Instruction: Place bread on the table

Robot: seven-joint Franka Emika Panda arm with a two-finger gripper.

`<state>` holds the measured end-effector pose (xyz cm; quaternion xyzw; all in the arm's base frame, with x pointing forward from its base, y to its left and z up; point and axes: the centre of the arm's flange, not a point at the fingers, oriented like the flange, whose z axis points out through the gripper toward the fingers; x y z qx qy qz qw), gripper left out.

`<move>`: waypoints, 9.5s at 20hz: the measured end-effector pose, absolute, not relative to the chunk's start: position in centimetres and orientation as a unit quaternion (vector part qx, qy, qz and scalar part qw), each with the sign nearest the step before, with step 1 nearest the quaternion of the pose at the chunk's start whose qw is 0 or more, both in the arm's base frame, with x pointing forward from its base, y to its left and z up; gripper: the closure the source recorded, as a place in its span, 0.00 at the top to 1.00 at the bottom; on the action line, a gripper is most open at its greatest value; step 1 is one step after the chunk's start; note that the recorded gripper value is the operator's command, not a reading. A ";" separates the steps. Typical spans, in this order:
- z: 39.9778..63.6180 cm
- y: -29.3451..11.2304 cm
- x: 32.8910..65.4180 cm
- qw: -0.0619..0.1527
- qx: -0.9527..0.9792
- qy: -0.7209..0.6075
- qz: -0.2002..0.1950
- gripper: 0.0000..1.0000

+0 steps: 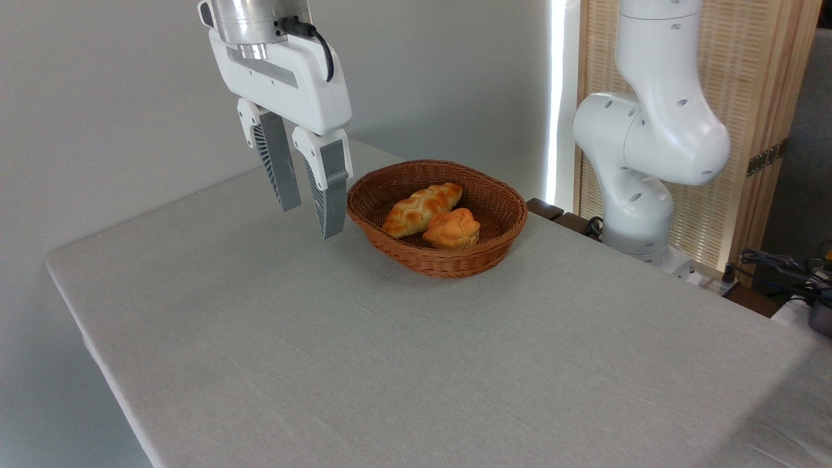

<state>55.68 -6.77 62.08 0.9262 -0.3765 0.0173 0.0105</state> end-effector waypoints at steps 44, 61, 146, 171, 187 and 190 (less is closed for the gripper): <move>49.9 -20.5 31.2 0.093 0.890 -0.440 -0.069 1.00; 42.3 -24.6 28.9 0.074 0.906 -0.412 -0.058 0.70; 56.2 -13.4 53.9 0.042 0.930 -0.361 0.062 1.00; 61.7 -6.2 55.2 0.048 0.930 -0.364 0.030 1.00; 61.8 -6.4 55.2 0.045 0.929 -0.365 0.031 1.00; 61.8 -6.2 55.2 0.023 0.929 -0.369 0.024 1.00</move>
